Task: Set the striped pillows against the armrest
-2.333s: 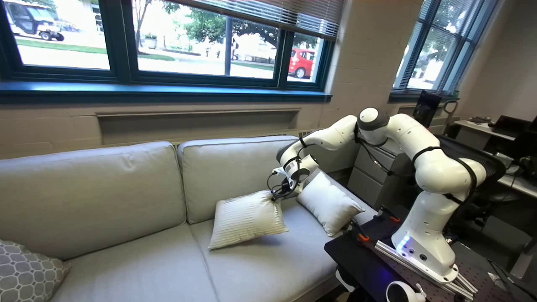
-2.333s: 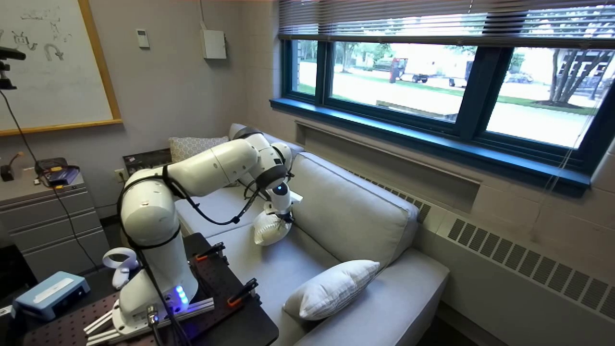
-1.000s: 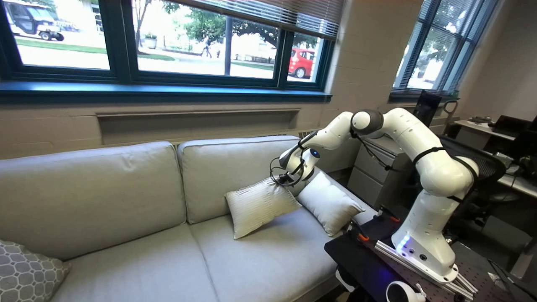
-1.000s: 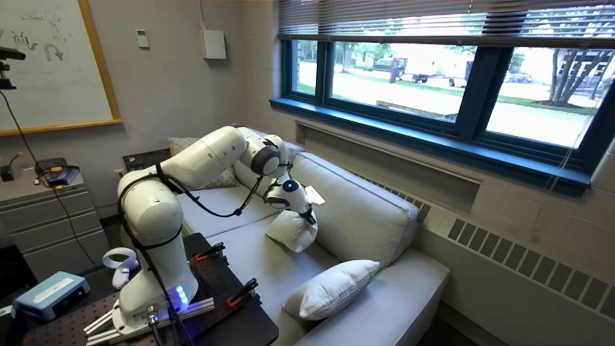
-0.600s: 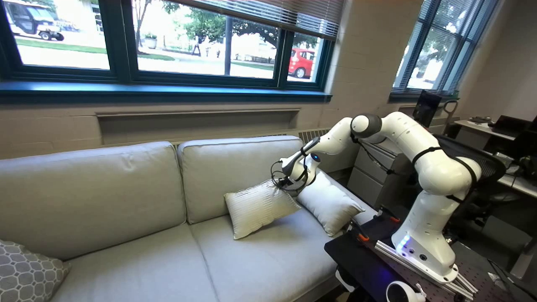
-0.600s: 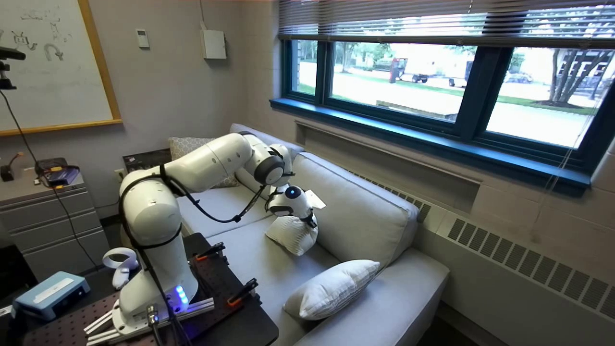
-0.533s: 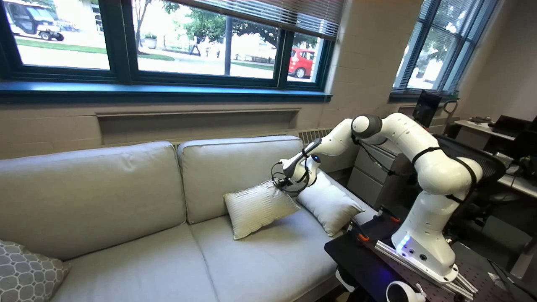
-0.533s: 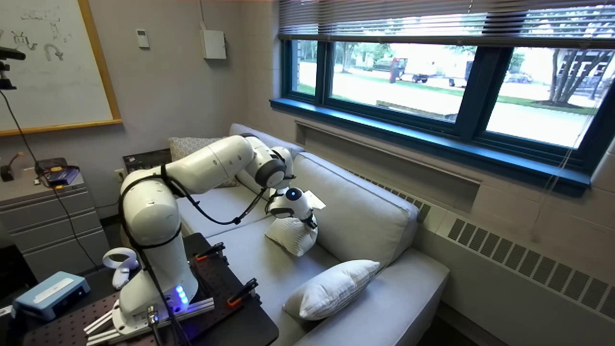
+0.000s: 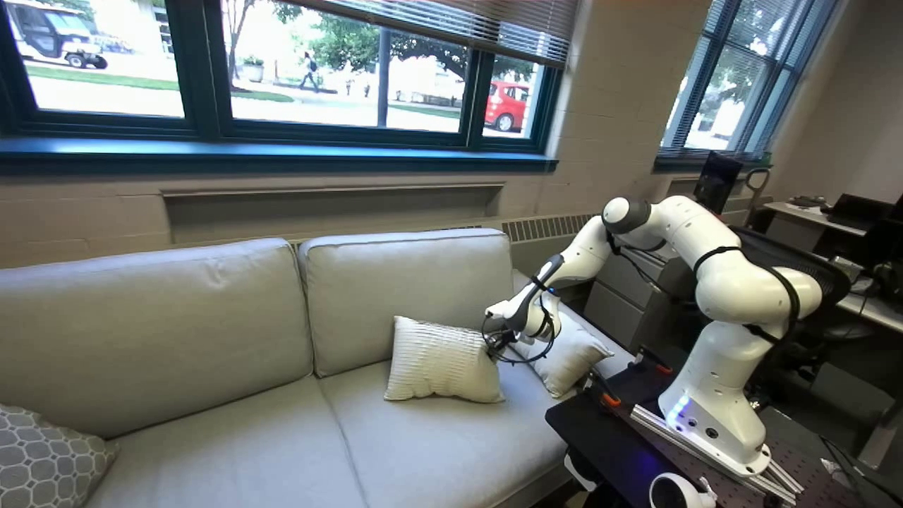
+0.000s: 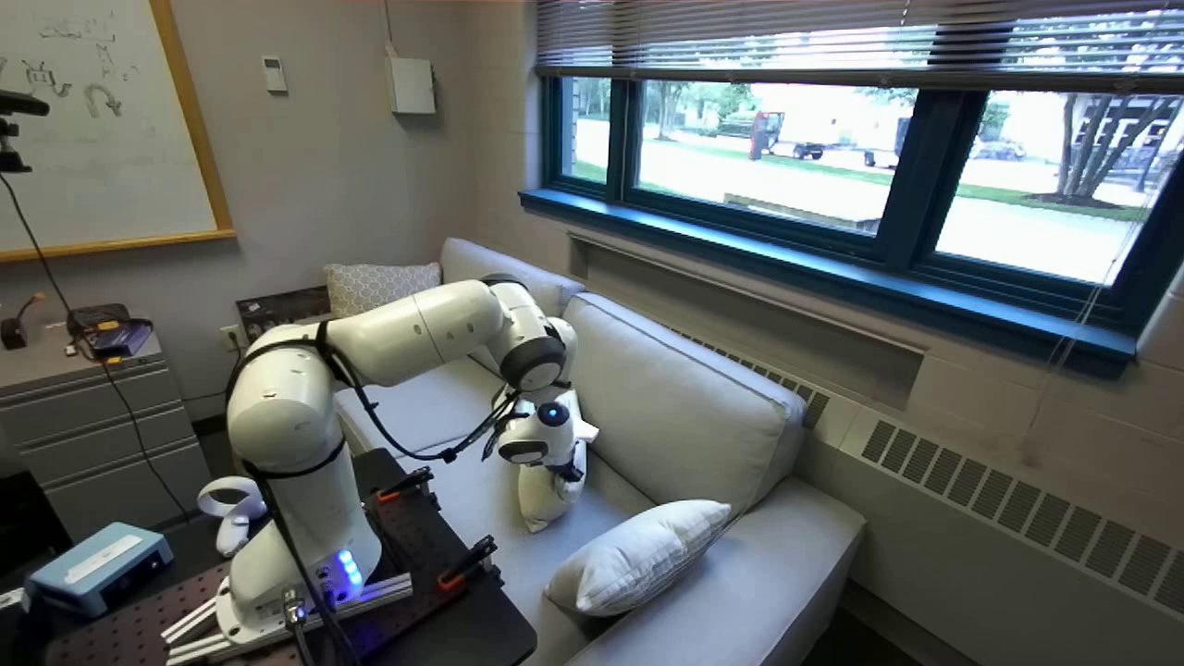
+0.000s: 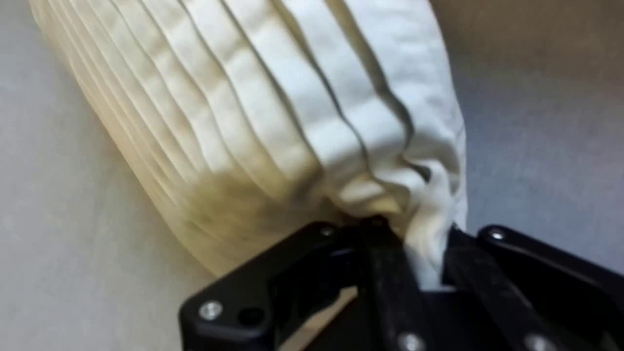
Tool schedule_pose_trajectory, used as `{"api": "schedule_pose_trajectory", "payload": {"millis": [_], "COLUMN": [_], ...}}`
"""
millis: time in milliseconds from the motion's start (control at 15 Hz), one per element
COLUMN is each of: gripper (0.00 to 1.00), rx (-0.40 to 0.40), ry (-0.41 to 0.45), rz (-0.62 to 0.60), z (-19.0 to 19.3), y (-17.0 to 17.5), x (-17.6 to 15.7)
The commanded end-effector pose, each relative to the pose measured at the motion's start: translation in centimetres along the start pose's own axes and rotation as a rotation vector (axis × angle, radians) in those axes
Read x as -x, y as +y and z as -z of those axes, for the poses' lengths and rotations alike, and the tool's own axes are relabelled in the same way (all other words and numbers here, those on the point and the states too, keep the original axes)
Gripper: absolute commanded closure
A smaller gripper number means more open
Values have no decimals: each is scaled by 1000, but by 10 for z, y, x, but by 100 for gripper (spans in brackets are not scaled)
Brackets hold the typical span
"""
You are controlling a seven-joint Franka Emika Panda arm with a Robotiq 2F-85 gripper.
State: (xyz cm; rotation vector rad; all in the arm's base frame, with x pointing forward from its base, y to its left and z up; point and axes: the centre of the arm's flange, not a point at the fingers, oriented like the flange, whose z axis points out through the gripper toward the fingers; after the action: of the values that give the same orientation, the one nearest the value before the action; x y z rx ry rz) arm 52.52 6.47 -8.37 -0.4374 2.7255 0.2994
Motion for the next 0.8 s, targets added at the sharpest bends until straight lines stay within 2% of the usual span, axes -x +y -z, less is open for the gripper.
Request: {"api": "schedule_pose_trajectory", "payload": {"millis": [0,133,267,533,733], "gripper": [90,90,90,90,90], "rx": [-51,-136,-235,-337,-376], "ry": [111,112,60,-41,-100], "rz": [62,39,5,-40,-87], "z": [25,31,36,43,47], "y": [28,17,-2,-38,-61], "x": [-82,-104,-106,-72,-45]}}
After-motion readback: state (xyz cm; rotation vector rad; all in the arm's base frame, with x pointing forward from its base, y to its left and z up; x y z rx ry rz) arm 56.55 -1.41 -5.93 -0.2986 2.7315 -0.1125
